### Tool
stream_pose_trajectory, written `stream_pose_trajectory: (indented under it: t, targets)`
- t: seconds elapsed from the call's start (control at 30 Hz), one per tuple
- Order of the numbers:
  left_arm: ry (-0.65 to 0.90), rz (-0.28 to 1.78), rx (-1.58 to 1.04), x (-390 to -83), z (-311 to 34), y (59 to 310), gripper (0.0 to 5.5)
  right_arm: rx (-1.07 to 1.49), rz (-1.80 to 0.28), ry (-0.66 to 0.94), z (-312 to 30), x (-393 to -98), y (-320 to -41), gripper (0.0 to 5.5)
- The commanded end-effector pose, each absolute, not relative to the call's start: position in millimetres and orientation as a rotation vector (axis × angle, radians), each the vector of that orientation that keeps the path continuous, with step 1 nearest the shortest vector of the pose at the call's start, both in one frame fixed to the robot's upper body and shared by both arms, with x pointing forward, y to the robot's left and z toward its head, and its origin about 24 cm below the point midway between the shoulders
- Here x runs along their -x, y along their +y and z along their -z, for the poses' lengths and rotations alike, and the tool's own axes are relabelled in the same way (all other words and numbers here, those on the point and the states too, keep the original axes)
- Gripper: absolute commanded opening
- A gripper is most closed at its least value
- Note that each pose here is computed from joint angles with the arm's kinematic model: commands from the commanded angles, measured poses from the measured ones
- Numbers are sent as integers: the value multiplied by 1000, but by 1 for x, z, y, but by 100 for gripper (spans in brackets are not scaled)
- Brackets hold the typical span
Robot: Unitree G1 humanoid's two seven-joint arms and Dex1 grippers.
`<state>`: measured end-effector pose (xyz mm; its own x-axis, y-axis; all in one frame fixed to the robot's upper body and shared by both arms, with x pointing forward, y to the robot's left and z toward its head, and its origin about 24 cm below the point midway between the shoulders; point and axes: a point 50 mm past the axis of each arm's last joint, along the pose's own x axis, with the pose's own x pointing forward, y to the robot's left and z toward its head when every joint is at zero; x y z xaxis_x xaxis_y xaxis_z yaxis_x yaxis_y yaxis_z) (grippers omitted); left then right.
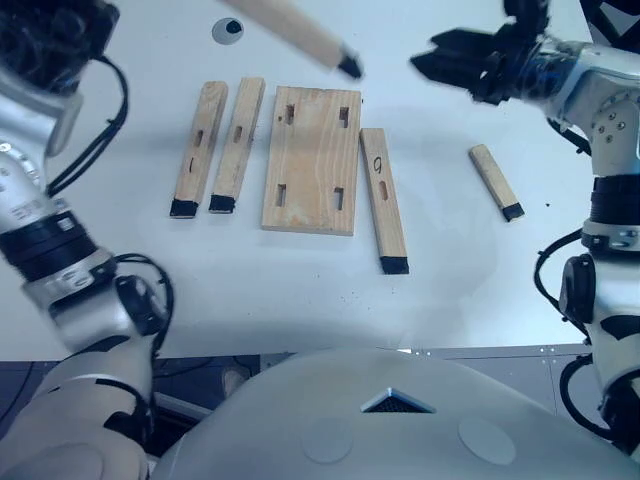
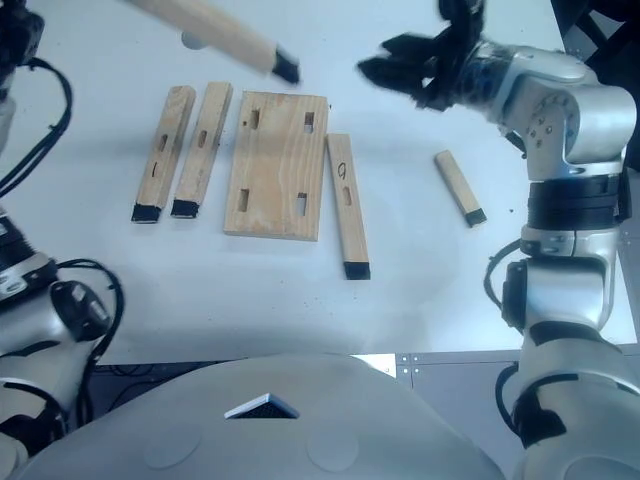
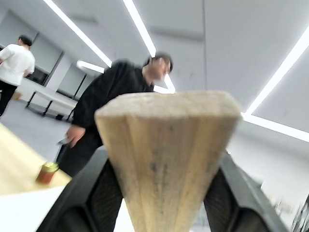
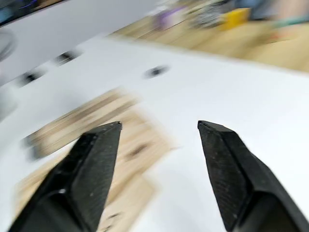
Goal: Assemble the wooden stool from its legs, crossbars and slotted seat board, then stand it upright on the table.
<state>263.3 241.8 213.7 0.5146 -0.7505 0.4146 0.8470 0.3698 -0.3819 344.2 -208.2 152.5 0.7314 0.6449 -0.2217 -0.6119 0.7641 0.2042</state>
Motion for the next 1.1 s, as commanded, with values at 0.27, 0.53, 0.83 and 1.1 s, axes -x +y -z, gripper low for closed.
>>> stream_pose_trajectory:
  t: [0.27, 0.53, 0.83, 1.1]
  targets:
    - [154, 1111, 183, -239, -176, 240, 208, -96, -417, 138, -175, -381, -228, 113]
    - [131, 1082, 93, -247, -187, 257, 207, -46, -520, 205, -169, -382, -216, 0]
    - [355, 1232, -61, -243, -166, 248, 206, -29, -556, 253, -158, -378, -213, 0]
    - [519, 1379, -243, -269, -175, 245, 201, -58, -550, 258, -146, -372, -209, 0]
